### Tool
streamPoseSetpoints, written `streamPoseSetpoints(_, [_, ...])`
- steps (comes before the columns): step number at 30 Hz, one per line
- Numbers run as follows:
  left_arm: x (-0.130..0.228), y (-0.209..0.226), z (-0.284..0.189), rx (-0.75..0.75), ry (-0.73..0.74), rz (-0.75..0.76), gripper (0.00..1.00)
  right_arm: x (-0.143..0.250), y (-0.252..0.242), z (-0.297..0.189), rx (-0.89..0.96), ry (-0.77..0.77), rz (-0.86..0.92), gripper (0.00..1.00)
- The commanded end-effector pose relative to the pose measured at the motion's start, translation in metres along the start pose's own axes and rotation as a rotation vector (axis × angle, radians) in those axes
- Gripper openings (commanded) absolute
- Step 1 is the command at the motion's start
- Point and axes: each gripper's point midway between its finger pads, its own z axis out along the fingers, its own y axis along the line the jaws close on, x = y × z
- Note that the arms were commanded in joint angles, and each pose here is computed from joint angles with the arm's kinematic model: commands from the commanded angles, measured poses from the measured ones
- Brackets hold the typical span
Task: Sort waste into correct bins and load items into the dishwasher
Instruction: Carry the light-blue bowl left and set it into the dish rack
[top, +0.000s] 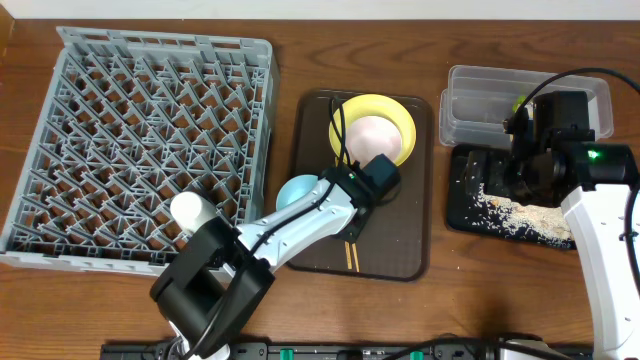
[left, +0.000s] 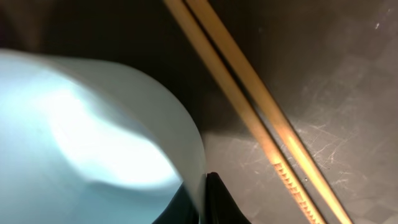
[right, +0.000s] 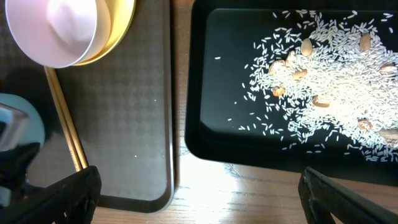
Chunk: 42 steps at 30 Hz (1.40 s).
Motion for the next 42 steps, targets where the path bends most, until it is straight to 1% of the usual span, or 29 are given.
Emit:
streamPoseSetpoints(1, [-0.022,0.013,-0.033,-0.031,-0.103,-0.025,0.07,-0.003,-0.001,-0.006,-0.001,-0.023,0.014,0.99])
streamPoseSetpoints(5, [-0.028,0.022,-0.054,-0.048,-0.168,-0.042,0.07,-0.003,-0.001,-0.006,-0.001,-0.023,0.014,0.99])
streamPoseSetpoints(8, [-0.031,0.038,-0.071,-0.086,-0.218,-0.068,0.08,-0.003,-0.001,-0.006,-0.001,-0.023,0.014,0.99])
streamPoseSetpoints(10, [-0.033,0.048,-0.082,-0.079,-0.249,-0.099,0.07,-0.003,-0.001,-0.006,-0.001,-0.023,0.014,0.99])
streamPoseSetpoints(16, [-0.034,0.098,-0.116,-0.079,-0.34,-0.172,0.07,-0.003,-0.001,-0.006,-0.001,-0.023,0.014,0.99])
streamPoseSetpoints(19, [-0.034,0.113,-0.127,0.016,-0.372,-0.186,0.08,-0.003,-0.001,-0.006,-0.001,-0.023,0.014,0.99])
streamPoseSetpoints(22, [-0.033,0.13,-0.133,0.126,-0.397,-0.244,0.08,-0.003,-0.001,-0.006,-0.001,-0.023,0.014,0.99])
streamPoseSetpoints(26, [-0.033,0.151,-0.136,0.314,-0.43,-0.293,0.08,-0.003,-0.001,-0.006,-0.001,-0.022,0.014,0.99])
streamPoseSetpoints(30, [-0.033,0.169,-0.145,0.533,-0.495,-0.333,0.08,-0.003,-0.001,-0.006,-0.001,-0.022,0.014,0.99])
streamPoseSetpoints(32, [-0.032,0.181,-0.149,0.628,-0.529,-0.377,0.08,-0.003,-0.001,-0.006,-0.001,-0.022,0.014,0.99])
streamPoseSetpoints(35, [-0.03,0.199,-0.149,0.733,-0.565,-0.441,0.07,-0.003,-0.001,-0.006,0.0,-0.02,0.014,0.99])
streamPoseSetpoints(38, [-0.03,0.21,-0.151,0.874,-0.605,-0.474,0.08,-0.002,-0.001,-0.006,0.0,-0.019,0.014,0.99])
streamPoseSetpoints(42, [-0.03,0.223,-0.14,1.013,-0.608,-0.547,0.07,-0.002,-0.001,-0.006,0.0,-0.019,0.014,0.99])
